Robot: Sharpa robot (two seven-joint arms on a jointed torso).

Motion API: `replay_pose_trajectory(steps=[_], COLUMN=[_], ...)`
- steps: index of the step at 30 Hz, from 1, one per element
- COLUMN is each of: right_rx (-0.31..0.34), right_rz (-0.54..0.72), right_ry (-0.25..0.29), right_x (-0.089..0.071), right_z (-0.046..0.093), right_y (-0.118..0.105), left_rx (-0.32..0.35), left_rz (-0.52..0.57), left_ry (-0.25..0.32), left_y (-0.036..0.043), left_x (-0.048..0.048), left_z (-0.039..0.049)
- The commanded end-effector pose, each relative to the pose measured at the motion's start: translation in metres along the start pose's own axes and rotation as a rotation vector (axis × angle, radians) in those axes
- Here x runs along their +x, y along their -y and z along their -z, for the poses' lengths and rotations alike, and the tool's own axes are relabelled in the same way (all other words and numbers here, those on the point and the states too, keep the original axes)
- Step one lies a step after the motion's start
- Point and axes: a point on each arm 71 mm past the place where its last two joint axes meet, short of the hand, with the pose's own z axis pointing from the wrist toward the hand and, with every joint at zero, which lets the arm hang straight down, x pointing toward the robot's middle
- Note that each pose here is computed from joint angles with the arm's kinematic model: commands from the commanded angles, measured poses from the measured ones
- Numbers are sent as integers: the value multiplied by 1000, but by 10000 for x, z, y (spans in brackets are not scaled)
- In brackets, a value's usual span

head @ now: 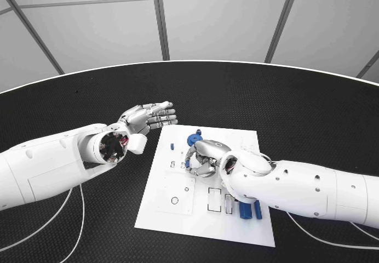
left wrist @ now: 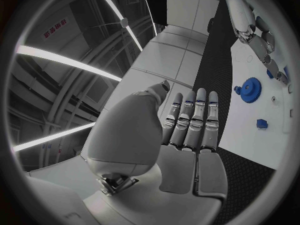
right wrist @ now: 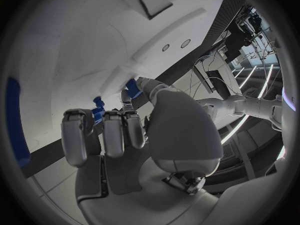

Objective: Assemble the parts on the task board

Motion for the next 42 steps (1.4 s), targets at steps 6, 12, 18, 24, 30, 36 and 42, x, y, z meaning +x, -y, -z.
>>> replay_pose_trajectory(steps=[6, 12, 18, 24, 30, 36, 42], right_rx=[-4, -9, -32, -132, -151, -65, 35], right_rz=[1, 0, -14, -50, -208, -367, -473], right_ry=[-1, 2, 40, 100, 101, 104, 138], right_x=[0, -1, -33, -130, -286, -476, -601], right_z=[-5, -5, 31, 262, 545, 852, 1091], right_y=[4, -2, -15, -33, 128, 462, 755], left_rx=[-1, -2, -3, -28, -115, -274, -398], left_rz=[0, 0, 0, -62, -270, -537, -685], left_ry=[-1, -1, -3, -26, -127, -217, -214], left_y=[-1, -2, -1, -7, -57, -178, -259], left_x=[3, 2, -2, -38, -69, -82, -112], left_z=[-2, -3, -3, 1, 1, 46, 83])
